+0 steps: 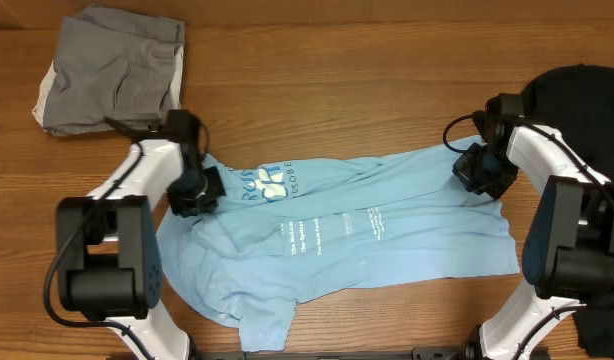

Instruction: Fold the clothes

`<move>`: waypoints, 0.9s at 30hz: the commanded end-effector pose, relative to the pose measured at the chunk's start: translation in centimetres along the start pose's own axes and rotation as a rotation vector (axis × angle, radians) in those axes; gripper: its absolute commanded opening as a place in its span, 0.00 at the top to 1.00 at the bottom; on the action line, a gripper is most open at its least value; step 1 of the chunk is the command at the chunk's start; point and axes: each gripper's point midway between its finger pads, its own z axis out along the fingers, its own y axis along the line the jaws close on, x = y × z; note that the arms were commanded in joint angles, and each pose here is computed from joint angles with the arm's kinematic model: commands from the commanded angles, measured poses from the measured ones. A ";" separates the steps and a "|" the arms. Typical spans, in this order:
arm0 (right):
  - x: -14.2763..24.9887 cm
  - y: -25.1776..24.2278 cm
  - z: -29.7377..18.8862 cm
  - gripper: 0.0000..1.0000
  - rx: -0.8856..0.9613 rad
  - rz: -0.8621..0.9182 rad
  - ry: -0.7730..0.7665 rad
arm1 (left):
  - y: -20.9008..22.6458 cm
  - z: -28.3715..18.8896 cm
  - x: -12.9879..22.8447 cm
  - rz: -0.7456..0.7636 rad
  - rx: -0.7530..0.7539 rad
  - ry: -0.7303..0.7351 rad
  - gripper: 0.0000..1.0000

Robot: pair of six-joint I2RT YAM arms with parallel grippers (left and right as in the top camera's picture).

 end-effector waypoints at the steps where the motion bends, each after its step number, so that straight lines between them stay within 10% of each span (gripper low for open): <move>1: 0.2 -0.9 0.3 0.96 0.046 0.041 0.000 | 6.7 2.5 -0.3 -0.153 -0.141 0.050 0.90; 27: -0.7 2.7 -9.0 0.93 -0.173 0.061 -0.040 | 3.4 -5.7 -4.0 -0.153 -0.003 0.019 0.92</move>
